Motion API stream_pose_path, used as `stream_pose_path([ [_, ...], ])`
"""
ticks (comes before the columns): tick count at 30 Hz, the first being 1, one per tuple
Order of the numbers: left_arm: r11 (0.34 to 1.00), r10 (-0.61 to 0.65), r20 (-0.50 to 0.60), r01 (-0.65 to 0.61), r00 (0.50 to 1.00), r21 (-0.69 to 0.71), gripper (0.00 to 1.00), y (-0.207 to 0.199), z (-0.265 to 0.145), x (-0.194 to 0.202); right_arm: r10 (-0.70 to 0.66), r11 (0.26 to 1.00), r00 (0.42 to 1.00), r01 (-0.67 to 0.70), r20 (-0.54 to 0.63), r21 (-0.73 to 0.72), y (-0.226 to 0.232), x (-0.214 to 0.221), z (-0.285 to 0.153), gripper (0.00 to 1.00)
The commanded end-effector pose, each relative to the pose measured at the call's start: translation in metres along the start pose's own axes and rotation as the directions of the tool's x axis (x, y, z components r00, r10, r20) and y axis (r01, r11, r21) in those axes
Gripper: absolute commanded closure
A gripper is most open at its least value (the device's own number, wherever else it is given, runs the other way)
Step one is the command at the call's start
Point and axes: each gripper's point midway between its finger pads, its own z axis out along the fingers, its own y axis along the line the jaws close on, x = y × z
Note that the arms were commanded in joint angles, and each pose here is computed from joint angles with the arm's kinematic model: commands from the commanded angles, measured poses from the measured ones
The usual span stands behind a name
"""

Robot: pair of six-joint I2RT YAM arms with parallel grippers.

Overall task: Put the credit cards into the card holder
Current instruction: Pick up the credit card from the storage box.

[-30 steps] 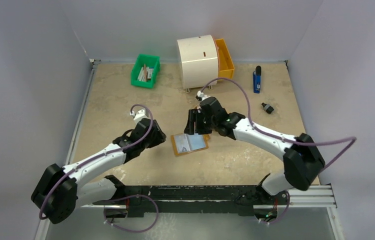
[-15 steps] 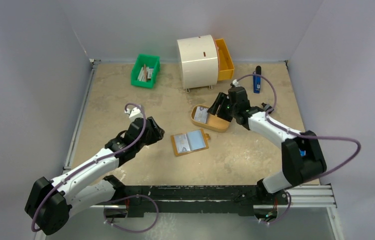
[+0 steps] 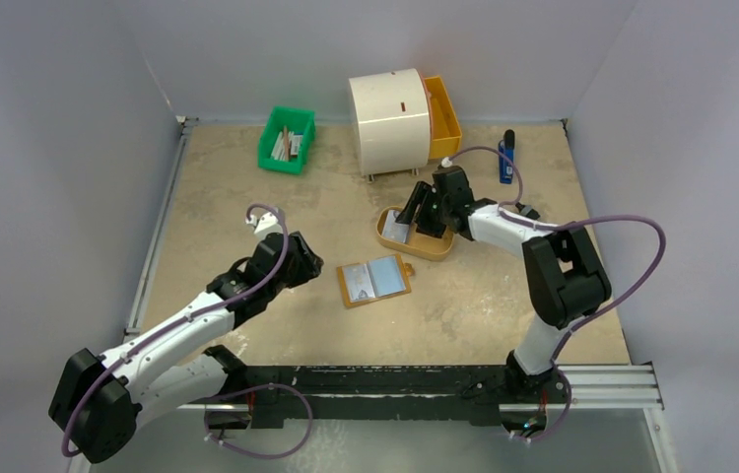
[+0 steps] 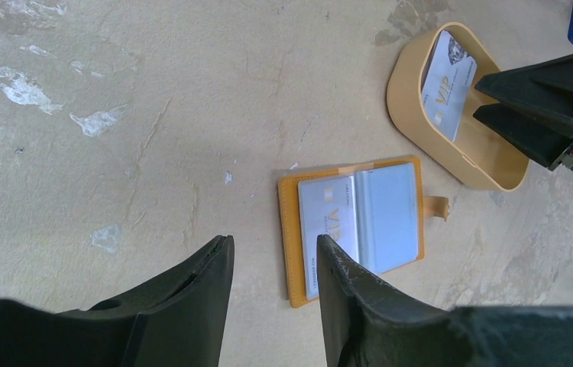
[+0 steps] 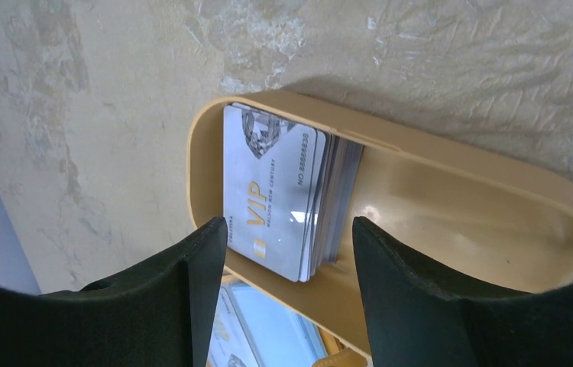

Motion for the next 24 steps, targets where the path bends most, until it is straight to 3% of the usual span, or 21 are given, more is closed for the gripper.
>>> stream_pose_path([
  [1, 1.000, -0.005, 0.003, 0.005, 1.000, 0.019, 0.57, -0.005, 0.002, 0.000, -0.007, 0.999, 1.000, 0.007, 0.005, -0.038, 0.017, -0.010, 0.002, 0.36],
  [12, 1.000, -0.015, -0.006, 0.015, 1.000, 0.009, 0.58, -0.003, 0.004, 0.004, 0.008, 1.000, 0.998, -0.007, -0.057, 0.020, 0.003, 0.002, 0.016, 0.42],
  [24, 1.000, -0.023, -0.007, 0.023, 1.000, 0.017, 0.59, -0.002, 0.004, 0.005, 0.025, 0.999, 0.999, -0.024, -0.035, 0.025, -0.009, 0.007, 0.009, 0.60],
])
